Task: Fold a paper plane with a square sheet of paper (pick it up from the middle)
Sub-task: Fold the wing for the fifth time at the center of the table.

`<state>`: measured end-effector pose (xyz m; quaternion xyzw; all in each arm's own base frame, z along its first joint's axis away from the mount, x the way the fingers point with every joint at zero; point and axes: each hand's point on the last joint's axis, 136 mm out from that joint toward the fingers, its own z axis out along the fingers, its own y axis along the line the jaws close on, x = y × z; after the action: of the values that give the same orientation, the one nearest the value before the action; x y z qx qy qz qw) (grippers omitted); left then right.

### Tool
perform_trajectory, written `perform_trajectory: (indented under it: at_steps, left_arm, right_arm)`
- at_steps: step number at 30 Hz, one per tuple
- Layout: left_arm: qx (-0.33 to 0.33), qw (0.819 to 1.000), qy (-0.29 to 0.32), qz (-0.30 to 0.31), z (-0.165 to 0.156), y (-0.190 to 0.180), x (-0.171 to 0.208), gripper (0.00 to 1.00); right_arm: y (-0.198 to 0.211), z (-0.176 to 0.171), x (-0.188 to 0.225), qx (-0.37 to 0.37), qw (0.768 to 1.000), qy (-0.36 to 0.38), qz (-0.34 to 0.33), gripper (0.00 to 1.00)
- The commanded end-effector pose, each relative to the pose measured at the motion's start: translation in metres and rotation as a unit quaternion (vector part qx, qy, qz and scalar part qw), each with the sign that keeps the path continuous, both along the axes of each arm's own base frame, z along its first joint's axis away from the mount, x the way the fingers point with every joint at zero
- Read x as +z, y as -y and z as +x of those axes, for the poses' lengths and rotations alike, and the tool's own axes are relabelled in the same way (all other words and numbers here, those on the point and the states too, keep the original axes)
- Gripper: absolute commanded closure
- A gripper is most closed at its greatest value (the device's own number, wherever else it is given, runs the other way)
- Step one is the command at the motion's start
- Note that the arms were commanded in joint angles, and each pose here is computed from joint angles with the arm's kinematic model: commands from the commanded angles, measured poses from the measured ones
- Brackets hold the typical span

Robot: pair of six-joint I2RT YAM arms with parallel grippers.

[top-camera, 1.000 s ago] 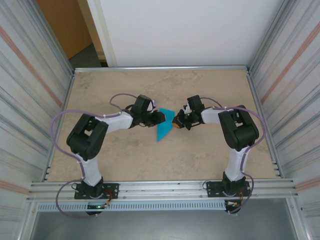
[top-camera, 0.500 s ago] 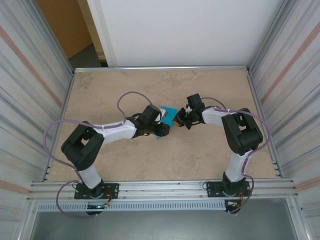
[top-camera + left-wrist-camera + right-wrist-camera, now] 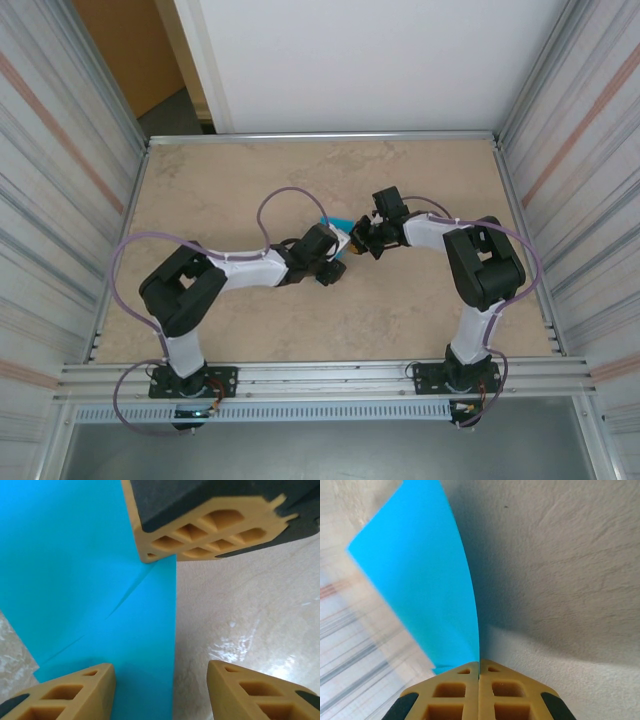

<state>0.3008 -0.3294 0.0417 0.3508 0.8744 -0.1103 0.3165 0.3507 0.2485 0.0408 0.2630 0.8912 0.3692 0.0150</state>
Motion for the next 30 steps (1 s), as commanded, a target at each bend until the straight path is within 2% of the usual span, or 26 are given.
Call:
perform_trajectory:
  at_steps: [1, 10, 13, 18, 26, 30]
  left_arm:
    - [-0.006, 0.998, 0.052, 0.039, 0.01, -0.005, -0.003, 0.49]
    - [-0.007, 0.997, 0.067, 0.046, 0.01, -0.009, -0.008, 0.62]
    - [-0.009, 0.997, 0.061, 0.043, 0.008, -0.009, -0.012, 0.68]
    - [-0.013, 0.998, 0.046, 0.03, 0.002, -0.007, -0.019, 0.73]
    - [-0.005, 1.0, 0.014, -0.002, -0.003, -0.006, -0.026, 0.75]
    - [0.011, 0.999, -0.016, -0.039, -0.003, -0.011, -0.027, 0.76]
  right_arm:
    - [-0.003, 0.003, 0.022, -0.002, 1.0, 0.005, 0.018, 1.0]
    - [-0.003, 0.001, 0.026, -0.012, 0.999, -0.01, 0.028, 0.97]
    - [-0.002, 0.002, 0.027, -0.012, 0.999, -0.009, 0.029, 0.91]
    - [0.002, 0.005, 0.031, -0.014, 1.0, -0.004, 0.027, 0.74]
    - [0.011, 0.006, 0.032, -0.009, 1.0, 0.006, 0.013, 0.64]
    - [0.023, 0.008, 0.035, -0.016, 1.0, 0.016, -0.001, 0.58]
